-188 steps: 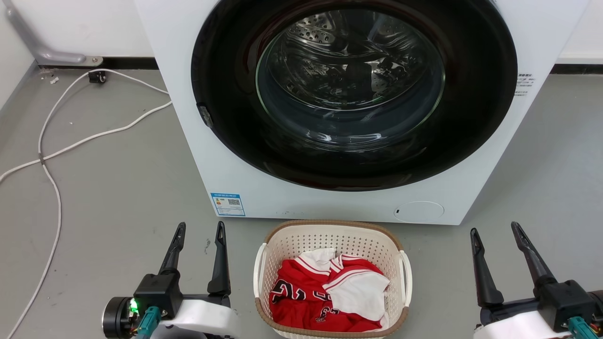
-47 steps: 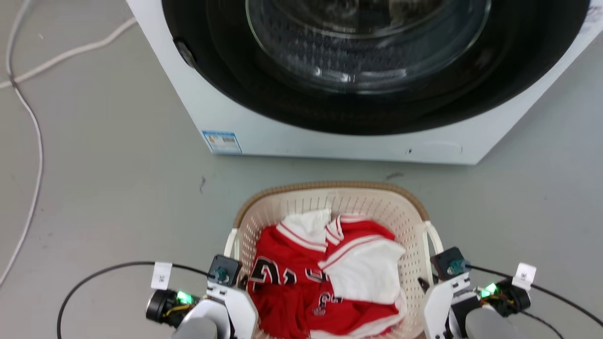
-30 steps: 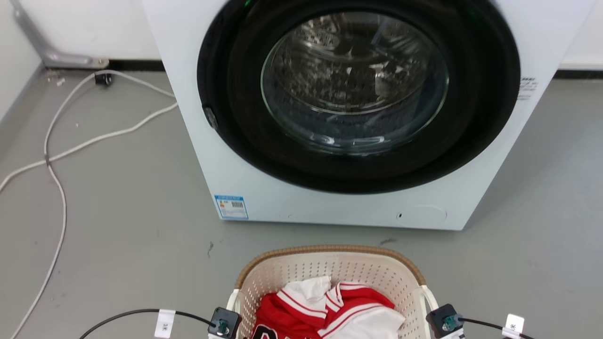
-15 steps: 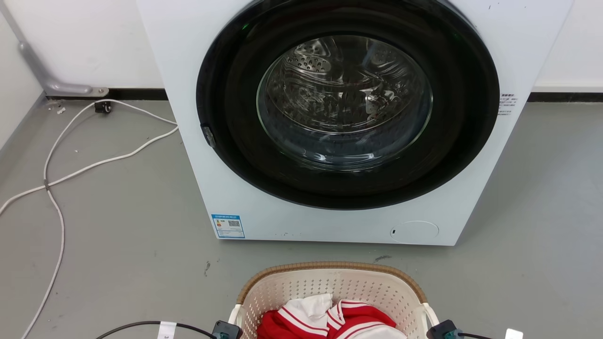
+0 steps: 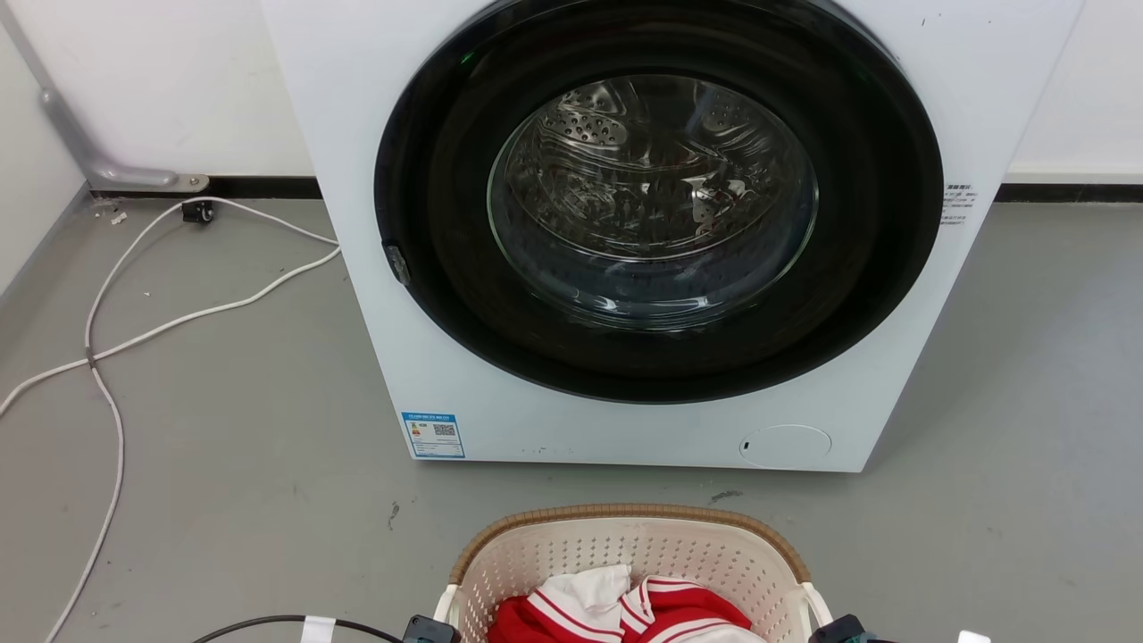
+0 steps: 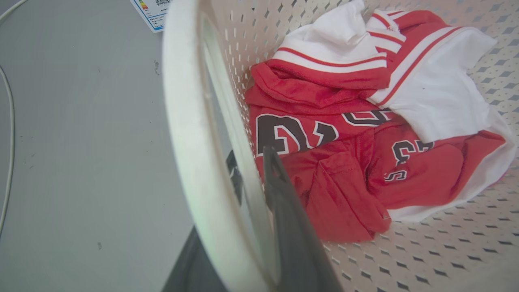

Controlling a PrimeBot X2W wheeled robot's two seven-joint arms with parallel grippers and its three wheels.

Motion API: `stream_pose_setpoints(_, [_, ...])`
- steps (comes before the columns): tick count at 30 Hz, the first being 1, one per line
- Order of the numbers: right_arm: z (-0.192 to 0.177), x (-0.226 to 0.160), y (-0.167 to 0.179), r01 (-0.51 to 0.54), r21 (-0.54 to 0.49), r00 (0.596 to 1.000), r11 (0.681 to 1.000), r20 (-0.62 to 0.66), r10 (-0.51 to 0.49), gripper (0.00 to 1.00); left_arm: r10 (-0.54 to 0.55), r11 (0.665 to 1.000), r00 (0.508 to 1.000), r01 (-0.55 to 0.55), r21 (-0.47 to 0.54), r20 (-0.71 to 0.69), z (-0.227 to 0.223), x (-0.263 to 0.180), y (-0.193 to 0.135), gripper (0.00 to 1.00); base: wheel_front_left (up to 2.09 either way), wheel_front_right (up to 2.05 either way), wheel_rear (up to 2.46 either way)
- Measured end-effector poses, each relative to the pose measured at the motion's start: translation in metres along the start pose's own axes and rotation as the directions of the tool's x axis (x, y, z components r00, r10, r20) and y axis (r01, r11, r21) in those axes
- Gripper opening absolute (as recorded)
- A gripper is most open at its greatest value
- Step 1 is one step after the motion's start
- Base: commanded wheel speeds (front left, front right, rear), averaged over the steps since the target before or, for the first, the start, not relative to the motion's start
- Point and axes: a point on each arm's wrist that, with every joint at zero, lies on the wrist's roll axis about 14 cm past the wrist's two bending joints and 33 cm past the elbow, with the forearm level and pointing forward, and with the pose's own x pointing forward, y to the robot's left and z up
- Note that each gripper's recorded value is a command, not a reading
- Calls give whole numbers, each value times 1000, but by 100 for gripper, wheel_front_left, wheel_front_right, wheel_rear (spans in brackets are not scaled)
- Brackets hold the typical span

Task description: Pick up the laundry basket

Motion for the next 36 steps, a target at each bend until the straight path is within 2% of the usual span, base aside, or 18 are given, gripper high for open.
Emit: stream_pose_setpoints(36, [-1,-1,0,2,11,1000,1000,5,-2,0,-7,1000,1000,7,-2,1,1,0,-1,0,0,0,0])
